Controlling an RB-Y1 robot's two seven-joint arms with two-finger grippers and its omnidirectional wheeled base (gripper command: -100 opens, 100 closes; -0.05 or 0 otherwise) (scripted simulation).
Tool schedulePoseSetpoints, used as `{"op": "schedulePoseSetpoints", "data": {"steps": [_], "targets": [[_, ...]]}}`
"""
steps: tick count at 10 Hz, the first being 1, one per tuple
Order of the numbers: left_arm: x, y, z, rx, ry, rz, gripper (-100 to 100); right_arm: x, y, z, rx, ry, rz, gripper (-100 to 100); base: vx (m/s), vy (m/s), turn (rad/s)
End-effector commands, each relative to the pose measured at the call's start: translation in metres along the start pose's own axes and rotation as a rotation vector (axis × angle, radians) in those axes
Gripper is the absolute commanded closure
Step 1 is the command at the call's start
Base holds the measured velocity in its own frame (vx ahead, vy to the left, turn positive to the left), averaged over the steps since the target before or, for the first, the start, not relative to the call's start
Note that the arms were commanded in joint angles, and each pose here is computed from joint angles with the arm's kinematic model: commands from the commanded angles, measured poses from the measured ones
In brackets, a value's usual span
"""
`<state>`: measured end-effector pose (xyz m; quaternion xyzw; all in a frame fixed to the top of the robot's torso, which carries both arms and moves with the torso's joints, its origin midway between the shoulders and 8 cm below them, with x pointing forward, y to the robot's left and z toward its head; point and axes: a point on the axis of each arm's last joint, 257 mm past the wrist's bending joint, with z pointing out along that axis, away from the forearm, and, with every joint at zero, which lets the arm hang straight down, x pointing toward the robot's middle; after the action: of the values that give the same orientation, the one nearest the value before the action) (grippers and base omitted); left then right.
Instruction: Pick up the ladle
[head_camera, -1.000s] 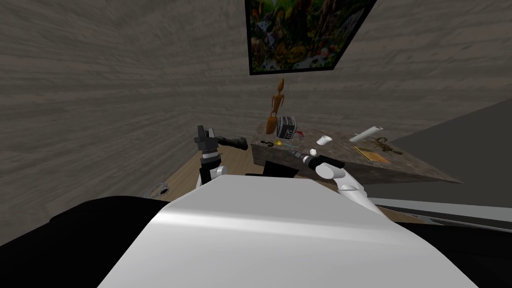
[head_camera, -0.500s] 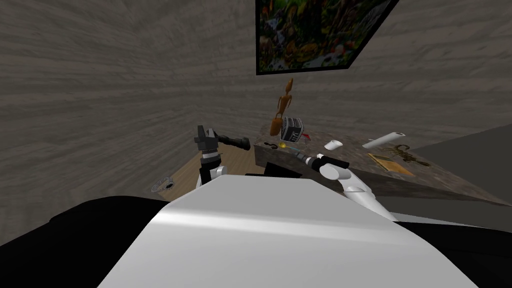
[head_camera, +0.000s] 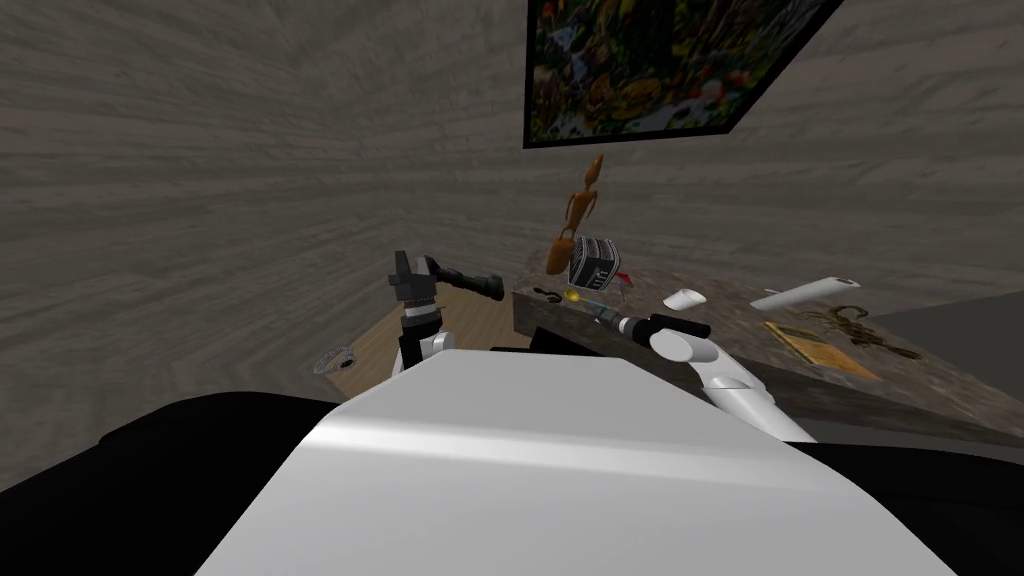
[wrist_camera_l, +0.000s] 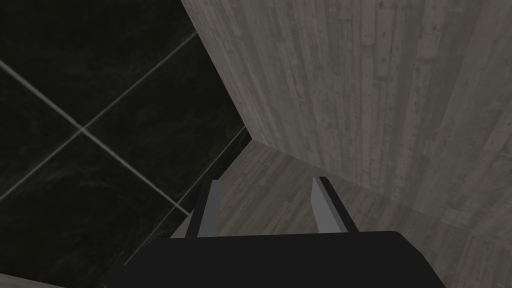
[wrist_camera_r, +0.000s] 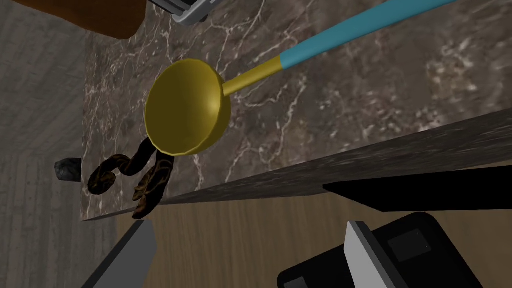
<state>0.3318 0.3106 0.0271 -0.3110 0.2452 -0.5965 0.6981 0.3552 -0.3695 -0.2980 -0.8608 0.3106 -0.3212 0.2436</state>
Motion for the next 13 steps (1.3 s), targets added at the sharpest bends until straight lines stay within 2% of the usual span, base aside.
{"op": "schedulePoseSetpoints", "data": {"steps": [1,7,13], "targets": [[0.0,0.0,0.0,0.0,0.0,0.0,0,-0.001,0.006,-0.003,-0.021,-0.015,0.045,-100,0.037,0.007,0.07],[0.0,0.0,0.0,0.0,0.0,0.0,0,-0.002,0.035,-0.021,-0.105,-0.069,0.218,-100,0.04,0.01,0.095],[0.0,0.0,0.0,0.0,0.0,0.0,0,-0.004,0.066,-0.047,-0.217,-0.117,0.422,-100,0.055,0.015,0.121]]}}
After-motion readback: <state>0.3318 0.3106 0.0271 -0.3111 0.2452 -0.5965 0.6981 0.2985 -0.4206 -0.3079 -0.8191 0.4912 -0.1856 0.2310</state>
